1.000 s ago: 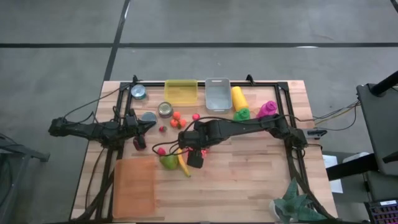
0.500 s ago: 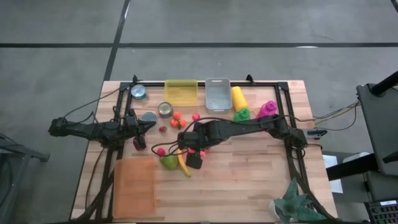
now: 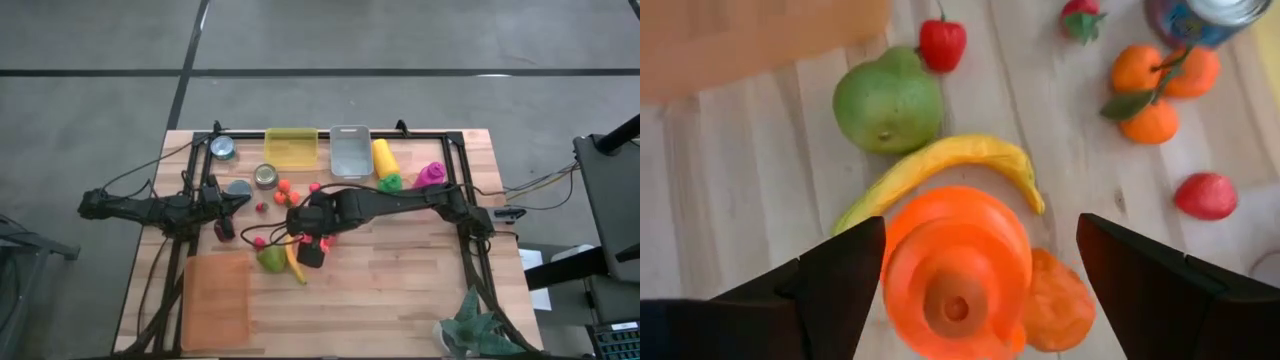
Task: Pick & Place Food Item
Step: Put the orange tumbler into the orange bin
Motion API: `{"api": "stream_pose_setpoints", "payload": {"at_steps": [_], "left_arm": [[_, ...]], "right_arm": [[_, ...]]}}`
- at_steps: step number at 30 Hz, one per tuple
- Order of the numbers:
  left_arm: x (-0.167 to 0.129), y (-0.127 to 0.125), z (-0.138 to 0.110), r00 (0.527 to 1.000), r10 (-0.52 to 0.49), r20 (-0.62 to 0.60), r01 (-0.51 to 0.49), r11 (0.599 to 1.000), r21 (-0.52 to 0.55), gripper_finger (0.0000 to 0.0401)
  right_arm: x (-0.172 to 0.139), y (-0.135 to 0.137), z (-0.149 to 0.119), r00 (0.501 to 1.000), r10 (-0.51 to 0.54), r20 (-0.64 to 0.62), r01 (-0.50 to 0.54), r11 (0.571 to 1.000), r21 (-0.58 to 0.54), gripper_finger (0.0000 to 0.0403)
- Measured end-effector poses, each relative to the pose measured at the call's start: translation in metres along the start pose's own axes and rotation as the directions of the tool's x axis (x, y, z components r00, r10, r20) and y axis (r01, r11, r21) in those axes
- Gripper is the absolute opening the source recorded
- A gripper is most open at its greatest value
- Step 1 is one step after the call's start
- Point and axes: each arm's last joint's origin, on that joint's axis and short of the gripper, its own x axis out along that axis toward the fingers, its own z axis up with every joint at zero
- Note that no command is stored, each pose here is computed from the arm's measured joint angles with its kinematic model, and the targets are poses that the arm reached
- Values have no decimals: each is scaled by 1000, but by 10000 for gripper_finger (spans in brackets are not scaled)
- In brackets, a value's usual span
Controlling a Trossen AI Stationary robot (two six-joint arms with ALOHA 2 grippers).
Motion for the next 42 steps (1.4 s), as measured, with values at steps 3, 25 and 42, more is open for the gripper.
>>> {"api": "stream_pose_setpoints", "payload": {"at_steps": [3, 25, 42], "left_arm": [[0, 0, 0, 1000, 0, 0, 0, 1000, 0, 0], [0, 0, 0, 1000, 0, 0, 0, 1000, 0, 0], [0, 0, 0, 1000, 0, 0, 0, 1000, 0, 0]], "right_arm": [[-6, -1, 2, 1000, -8, 22, 9, 1000, -13, 327], [-60, 6, 7, 965, -94, 245, 117, 990, -82, 328], [-43, 10, 22, 896, 42, 443, 43, 983, -180, 328]]}}
